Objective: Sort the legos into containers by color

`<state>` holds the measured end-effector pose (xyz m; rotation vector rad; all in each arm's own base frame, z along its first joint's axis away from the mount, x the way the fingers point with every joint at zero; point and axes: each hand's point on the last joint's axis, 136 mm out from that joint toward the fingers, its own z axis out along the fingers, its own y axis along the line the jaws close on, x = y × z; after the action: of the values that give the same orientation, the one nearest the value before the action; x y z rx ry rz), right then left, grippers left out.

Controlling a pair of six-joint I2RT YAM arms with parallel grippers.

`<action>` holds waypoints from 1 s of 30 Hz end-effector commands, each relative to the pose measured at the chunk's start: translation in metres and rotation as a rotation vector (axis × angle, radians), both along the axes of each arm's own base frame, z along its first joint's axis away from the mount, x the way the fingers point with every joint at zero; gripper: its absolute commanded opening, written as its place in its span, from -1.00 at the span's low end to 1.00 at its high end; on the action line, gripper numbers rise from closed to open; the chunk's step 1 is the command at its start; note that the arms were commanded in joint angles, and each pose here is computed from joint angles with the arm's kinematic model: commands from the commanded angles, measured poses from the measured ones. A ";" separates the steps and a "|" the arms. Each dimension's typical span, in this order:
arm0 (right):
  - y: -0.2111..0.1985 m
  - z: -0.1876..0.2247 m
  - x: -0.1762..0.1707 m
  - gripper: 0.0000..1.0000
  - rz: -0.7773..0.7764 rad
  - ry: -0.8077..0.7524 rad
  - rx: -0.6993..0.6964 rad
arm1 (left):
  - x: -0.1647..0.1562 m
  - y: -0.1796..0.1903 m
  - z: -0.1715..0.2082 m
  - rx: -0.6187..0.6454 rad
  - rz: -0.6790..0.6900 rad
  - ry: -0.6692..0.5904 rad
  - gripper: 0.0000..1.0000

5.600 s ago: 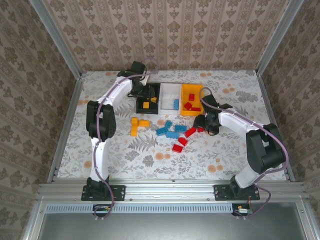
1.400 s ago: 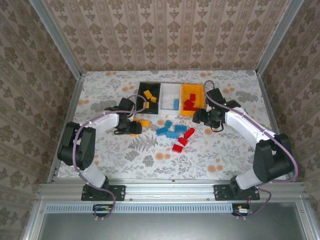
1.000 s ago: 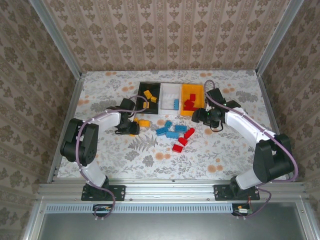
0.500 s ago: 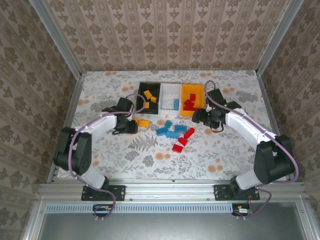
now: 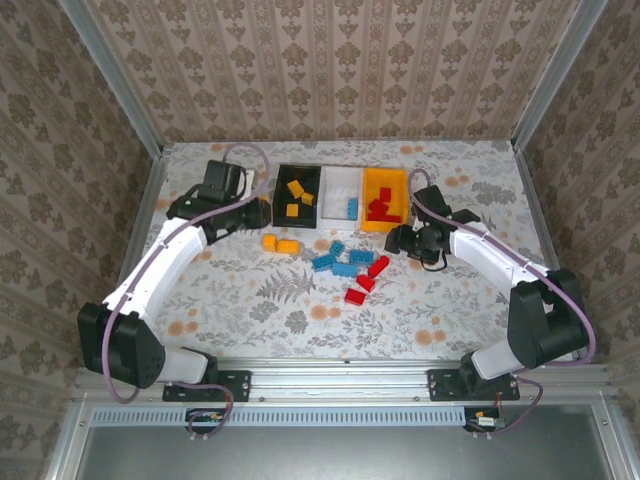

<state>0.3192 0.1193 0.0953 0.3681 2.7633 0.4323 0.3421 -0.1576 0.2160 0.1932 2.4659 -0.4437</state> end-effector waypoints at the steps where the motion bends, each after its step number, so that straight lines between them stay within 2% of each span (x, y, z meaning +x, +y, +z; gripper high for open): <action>1: 0.003 0.007 -0.008 0.37 -0.012 -0.022 0.041 | 0.033 -0.010 0.014 0.039 -0.048 -0.021 -0.31; 3: 0.002 0.005 -0.012 0.36 -0.013 -0.015 0.043 | 0.054 -0.017 0.013 0.054 -0.061 -0.034 -0.31; 8: 0.001 0.001 -0.028 0.37 -0.007 0.000 0.039 | 0.105 -0.032 -0.018 0.096 -0.081 0.024 -0.31; 14: -0.003 -0.007 -0.048 0.37 -0.008 0.024 0.022 | 0.145 -0.045 -0.063 0.119 -0.085 0.097 -0.32; 25: 0.005 -0.020 -0.057 0.37 0.005 0.060 0.017 | 0.159 -0.062 -0.107 0.113 -0.095 0.170 -0.30; 30: 0.014 -0.022 -0.054 0.37 0.024 0.065 0.007 | 0.157 -0.063 -0.114 0.112 -0.094 0.190 -0.12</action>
<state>0.2627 0.1288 0.0727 0.3421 2.8274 0.4506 0.5016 -0.2158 0.1067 0.3109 2.6544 -0.3663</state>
